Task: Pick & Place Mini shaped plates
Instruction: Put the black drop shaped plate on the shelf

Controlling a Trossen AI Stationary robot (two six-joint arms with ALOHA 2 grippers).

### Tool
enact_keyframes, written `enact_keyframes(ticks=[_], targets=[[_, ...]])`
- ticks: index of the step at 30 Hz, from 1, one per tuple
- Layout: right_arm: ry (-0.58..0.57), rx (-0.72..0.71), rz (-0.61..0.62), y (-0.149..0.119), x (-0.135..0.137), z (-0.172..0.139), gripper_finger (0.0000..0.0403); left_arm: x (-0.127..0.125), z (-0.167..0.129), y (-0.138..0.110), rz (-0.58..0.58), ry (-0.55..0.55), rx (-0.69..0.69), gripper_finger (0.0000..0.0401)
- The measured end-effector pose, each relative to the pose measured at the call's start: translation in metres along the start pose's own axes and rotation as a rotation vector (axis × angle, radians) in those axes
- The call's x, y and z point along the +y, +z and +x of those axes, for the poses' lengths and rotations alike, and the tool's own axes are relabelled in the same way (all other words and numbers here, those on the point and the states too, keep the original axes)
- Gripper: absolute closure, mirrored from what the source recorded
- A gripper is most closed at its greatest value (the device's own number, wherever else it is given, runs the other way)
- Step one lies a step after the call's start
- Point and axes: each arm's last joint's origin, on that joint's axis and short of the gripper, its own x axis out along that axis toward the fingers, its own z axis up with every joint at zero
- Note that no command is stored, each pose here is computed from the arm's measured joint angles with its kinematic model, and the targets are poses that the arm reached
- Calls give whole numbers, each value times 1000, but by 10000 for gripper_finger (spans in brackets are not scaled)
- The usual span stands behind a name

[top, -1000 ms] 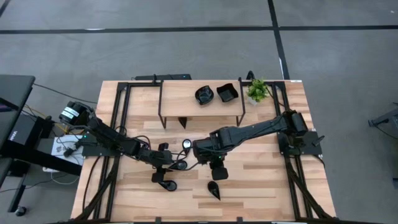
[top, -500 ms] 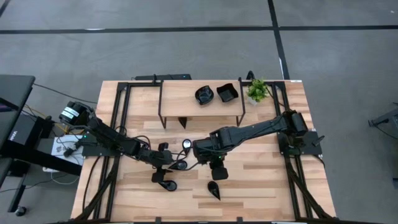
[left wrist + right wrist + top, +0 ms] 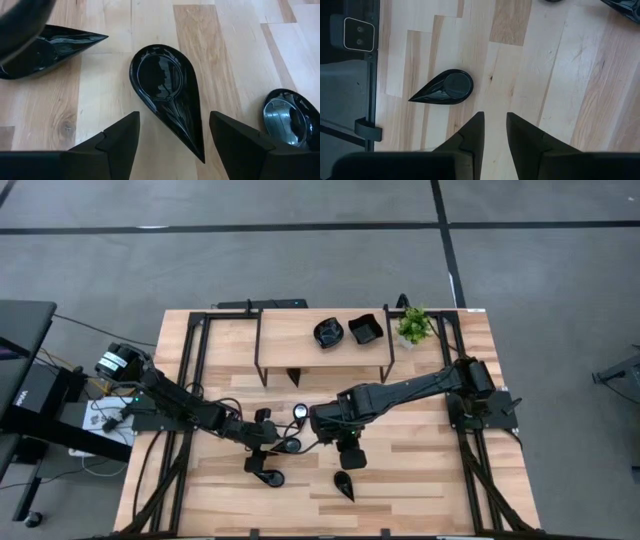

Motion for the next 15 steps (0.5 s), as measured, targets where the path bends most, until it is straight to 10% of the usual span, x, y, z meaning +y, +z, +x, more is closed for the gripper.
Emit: enact_keyframes(ticks=[15], targets=[[0,0,0,0,0,0,326,-1,12,-7,0,3,37,160]])
